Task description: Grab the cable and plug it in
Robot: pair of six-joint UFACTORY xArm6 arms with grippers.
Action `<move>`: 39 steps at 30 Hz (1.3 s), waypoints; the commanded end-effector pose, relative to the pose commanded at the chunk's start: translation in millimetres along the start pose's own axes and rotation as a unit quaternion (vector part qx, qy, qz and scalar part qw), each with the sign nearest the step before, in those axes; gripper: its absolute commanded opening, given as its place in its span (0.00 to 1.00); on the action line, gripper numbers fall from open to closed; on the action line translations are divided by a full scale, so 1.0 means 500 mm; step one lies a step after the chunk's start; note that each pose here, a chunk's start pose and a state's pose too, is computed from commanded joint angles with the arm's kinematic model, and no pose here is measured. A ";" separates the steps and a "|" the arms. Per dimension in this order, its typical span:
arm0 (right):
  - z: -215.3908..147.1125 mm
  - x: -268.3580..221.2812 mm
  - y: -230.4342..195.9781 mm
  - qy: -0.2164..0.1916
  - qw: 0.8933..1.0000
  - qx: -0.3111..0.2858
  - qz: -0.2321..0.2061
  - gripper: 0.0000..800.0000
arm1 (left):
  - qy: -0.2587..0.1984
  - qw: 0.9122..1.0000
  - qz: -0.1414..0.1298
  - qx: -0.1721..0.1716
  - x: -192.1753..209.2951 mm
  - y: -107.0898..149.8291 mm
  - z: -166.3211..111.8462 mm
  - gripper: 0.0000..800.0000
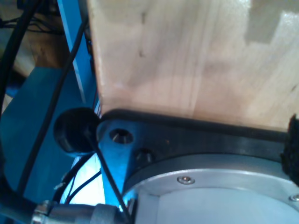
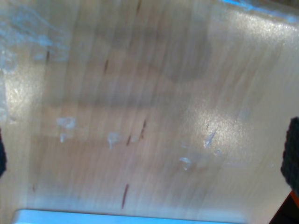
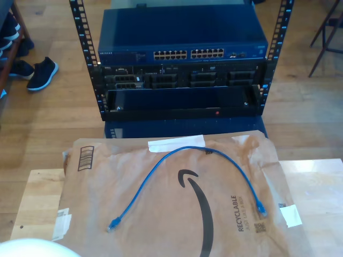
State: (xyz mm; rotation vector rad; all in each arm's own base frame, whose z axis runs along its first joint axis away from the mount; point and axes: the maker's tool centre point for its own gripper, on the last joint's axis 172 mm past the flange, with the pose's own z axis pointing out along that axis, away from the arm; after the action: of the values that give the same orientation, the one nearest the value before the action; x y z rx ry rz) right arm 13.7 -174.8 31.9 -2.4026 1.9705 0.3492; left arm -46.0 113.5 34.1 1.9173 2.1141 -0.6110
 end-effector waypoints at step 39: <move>-0.336 -0.529 -0.649 0.154 0.980 0.011 -0.125 1.00 | 0.048 0.995 -0.083 0.034 -0.263 0.529 -0.322 1.00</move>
State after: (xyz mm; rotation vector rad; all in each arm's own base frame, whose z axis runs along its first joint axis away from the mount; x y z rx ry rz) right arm 307.8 122.3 201.5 -2.7882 1.7208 -0.0549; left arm 248.9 83.8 193.1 1.8521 2.3607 -0.6436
